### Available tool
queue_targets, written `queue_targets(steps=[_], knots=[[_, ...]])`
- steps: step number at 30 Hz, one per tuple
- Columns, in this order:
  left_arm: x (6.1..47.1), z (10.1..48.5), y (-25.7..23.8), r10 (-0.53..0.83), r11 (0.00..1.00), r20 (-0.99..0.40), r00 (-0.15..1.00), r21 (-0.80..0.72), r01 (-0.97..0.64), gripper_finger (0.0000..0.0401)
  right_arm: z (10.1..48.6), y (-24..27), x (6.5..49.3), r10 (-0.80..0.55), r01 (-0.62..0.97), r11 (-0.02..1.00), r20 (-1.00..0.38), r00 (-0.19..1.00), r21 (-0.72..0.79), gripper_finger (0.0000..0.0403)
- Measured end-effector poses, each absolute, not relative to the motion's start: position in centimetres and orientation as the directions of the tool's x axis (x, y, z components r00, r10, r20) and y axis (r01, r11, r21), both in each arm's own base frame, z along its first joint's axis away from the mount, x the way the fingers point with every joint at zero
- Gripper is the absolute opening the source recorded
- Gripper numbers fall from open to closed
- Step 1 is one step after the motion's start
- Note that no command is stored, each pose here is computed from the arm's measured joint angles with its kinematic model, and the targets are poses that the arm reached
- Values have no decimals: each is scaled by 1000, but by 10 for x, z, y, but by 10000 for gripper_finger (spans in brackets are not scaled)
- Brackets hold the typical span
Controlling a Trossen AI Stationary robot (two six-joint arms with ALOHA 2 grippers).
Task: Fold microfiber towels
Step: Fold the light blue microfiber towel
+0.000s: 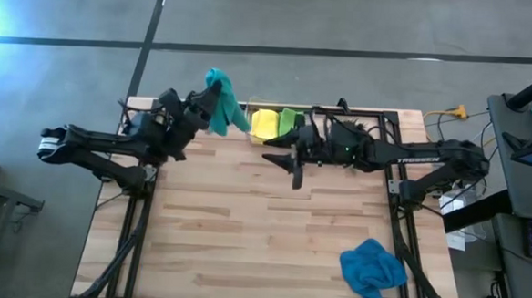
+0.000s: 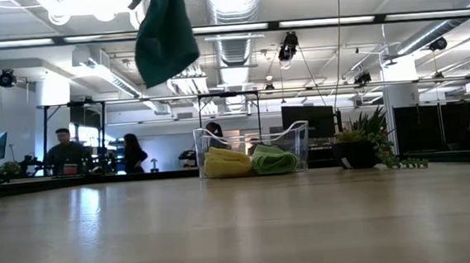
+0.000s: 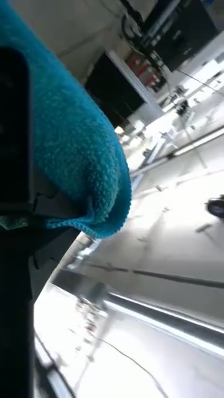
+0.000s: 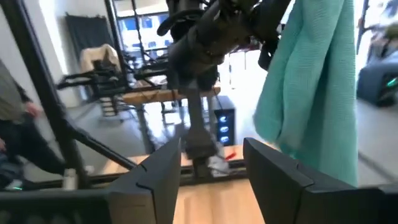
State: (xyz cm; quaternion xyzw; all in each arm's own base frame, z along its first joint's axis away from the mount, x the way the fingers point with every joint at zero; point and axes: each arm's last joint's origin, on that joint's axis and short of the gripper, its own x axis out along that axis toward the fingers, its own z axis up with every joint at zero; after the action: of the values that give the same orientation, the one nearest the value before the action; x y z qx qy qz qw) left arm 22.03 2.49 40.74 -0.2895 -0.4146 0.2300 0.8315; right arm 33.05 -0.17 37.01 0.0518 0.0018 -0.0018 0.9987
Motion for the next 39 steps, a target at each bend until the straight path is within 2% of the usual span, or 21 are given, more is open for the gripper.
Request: queue_targets(steps=[9, 15, 26, 32, 35, 39], knots=[[227, 410, 26, 631, 721, 646, 429, -692, -18, 2, 370, 4, 341, -216, 222, 973, 100, 971, -56, 171], [230, 417, 26, 637, 718, 689, 346, -694, 60, 2, 360, 4, 354, -228, 245, 957, 121, 966, -152, 167], [238, 440, 26, 633, 721, 714, 298, -684, 108, 2, 343, 7, 370, -215, 236, 911, 101, 971, -337, 163], [237, 448, 26, 627, 726, 726, 283, -676, 126, 2, 352, 8, 387, -218, 235, 877, 88, 972, -420, 174], [236, 451, 26, 623, 729, 732, 276, -672, 135, 2, 360, 7, 399, -227, 234, 854, 72, 971, -465, 179], [234, 456, 25, 611, 737, 744, 270, -659, 148, 2, 354, 2, 417, -285, 223, 810, -32, 958, -542, 180]])
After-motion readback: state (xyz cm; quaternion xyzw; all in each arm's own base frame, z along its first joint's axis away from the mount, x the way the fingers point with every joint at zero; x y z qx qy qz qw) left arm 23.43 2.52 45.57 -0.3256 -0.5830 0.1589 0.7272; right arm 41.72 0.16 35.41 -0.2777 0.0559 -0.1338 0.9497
